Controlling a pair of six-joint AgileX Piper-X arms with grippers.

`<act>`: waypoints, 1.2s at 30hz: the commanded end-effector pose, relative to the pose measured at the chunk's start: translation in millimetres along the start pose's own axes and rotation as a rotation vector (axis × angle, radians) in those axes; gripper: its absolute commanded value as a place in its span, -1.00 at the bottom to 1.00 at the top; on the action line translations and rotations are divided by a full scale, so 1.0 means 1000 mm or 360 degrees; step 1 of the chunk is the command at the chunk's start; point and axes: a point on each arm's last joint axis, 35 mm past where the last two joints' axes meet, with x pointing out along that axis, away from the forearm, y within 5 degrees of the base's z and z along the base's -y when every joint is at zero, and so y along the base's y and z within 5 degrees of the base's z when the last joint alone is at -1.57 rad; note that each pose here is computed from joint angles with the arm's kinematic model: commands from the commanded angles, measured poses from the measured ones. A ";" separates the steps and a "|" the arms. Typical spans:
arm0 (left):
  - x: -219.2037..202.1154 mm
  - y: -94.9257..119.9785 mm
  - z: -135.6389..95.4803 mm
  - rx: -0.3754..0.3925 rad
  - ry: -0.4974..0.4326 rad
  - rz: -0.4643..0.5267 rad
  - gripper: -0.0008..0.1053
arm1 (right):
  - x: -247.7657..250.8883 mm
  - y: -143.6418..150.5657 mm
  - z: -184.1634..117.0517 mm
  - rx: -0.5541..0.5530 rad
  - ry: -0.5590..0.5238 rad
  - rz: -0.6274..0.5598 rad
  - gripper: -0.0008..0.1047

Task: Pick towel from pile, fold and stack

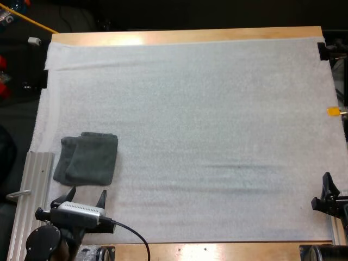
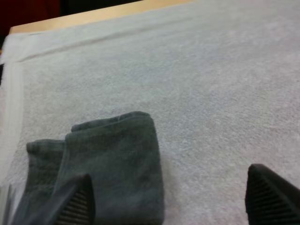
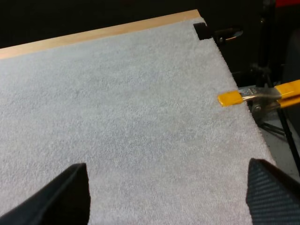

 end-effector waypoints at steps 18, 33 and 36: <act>0.002 -0.001 0.002 0.0020 0.0007 -0.0058 0.22 | 0.001 0.000 0.002 0.0000 0.0003 0.0003 0.29; 0.002 -0.001 0.002 0.0020 0.0007 -0.0058 0.22 | 0.001 0.000 0.002 0.0000 0.0003 0.0003 0.29; 0.002 -0.001 0.002 0.0020 0.0007 -0.0058 0.22 | 0.001 0.000 0.002 0.0000 0.0003 0.0003 0.29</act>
